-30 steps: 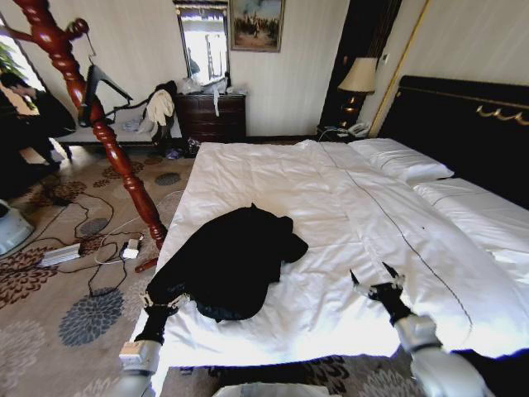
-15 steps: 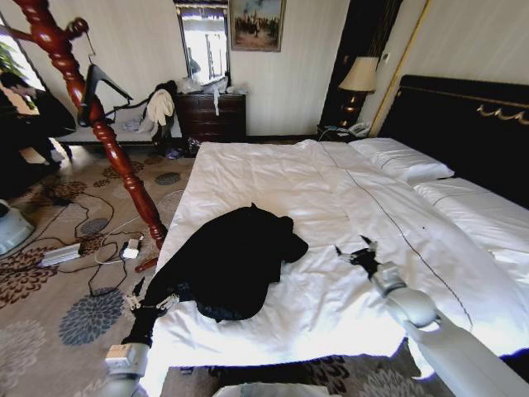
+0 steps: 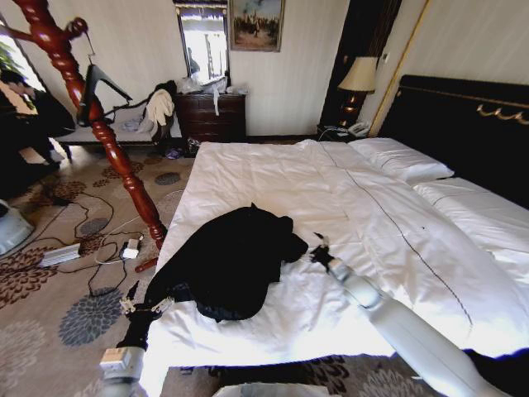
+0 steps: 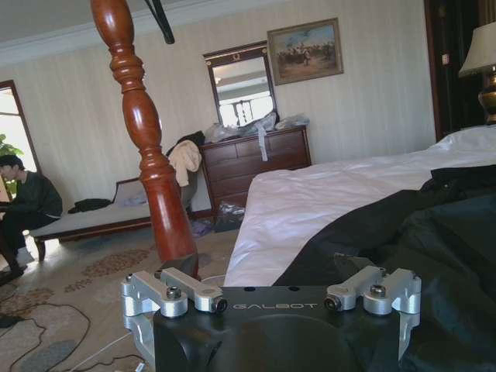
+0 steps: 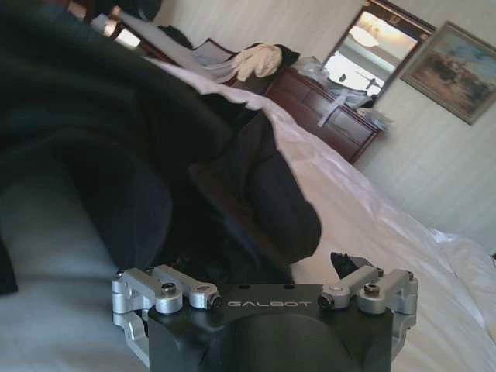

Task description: Pick up the clothes from the bed and hang them on the clothes hanger.

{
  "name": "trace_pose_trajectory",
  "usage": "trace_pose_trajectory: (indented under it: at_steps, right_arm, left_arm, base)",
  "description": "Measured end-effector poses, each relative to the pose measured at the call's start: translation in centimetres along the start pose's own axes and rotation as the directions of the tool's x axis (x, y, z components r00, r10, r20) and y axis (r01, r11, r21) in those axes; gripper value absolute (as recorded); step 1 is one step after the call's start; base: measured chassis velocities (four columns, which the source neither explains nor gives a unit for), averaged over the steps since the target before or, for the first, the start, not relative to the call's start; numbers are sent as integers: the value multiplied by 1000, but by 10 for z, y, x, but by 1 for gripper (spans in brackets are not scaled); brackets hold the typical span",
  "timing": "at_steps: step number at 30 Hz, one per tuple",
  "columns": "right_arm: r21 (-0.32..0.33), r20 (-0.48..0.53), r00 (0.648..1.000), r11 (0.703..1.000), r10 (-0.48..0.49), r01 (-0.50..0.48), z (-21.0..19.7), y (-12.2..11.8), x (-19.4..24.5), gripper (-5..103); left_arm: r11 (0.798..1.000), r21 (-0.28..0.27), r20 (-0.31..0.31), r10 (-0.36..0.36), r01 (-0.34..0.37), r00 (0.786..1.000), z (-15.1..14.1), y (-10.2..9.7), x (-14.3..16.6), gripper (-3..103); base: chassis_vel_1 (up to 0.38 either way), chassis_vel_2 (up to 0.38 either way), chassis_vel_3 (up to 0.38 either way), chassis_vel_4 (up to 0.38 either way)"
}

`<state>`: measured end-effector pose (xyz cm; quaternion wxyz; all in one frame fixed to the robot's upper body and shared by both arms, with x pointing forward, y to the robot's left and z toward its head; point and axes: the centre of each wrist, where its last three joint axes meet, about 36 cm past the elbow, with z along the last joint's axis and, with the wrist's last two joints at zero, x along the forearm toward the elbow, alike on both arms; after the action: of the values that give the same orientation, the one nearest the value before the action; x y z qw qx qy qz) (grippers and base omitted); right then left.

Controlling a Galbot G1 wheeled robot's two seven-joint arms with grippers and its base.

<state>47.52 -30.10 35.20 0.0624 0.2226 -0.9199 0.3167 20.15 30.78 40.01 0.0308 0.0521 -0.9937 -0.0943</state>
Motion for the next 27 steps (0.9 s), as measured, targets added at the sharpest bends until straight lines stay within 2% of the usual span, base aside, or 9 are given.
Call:
trace_pose_trajectory:
  at_steps: [4,9,13,16,18,21,25,26,27]
  right_arm:
    - [50,-1,1000,999,15,-15,13,0,-12,100]
    - [68,41,997,996,59,-61,10,-10,-26,97]
    - [75,70,996,995,54,-59,-1,-10,-36,86]
    - [78,92,995,996,41,-49,-9,-5,-43,70]
    - [78,94,995,996,40,-47,-10,-5,-43,70]
    - [78,99,995,996,34,-41,-12,-2,-46,54]
    - [78,98,995,996,29,-37,-12,0,-46,48]
    - [79,97,995,996,26,-34,-11,1,-46,37]
    - [79,97,995,996,26,-34,-11,1,-46,37]
  left_arm:
    - [1000,-2,5,-29,29,1000,-2,6,1,100]
    - [995,46,3,-87,87,996,-6,15,0,100]
    - [995,46,5,-94,93,996,-7,20,-1,100]
    - [995,46,3,-92,92,996,-6,19,-1,100]
    - [995,47,2,-92,92,996,-6,18,-1,100]
    - [993,51,4,-105,105,994,-7,16,1,100]
    - [991,65,12,-117,116,993,-11,16,2,100]
    - [991,63,11,-118,117,993,-11,17,2,100]
    - [991,63,11,-118,117,993,-11,17,2,100]
  base:
    - [0,0,0,0]
    - [0,0,0,0]
    - [0,0,0,0]
    - [0,0,0,0]
    - [0,0,0,0]
    - [0,0,0,0]
    - [0,0,0,0]
    - [0,0,0,0]
    - [0,0,0,0]
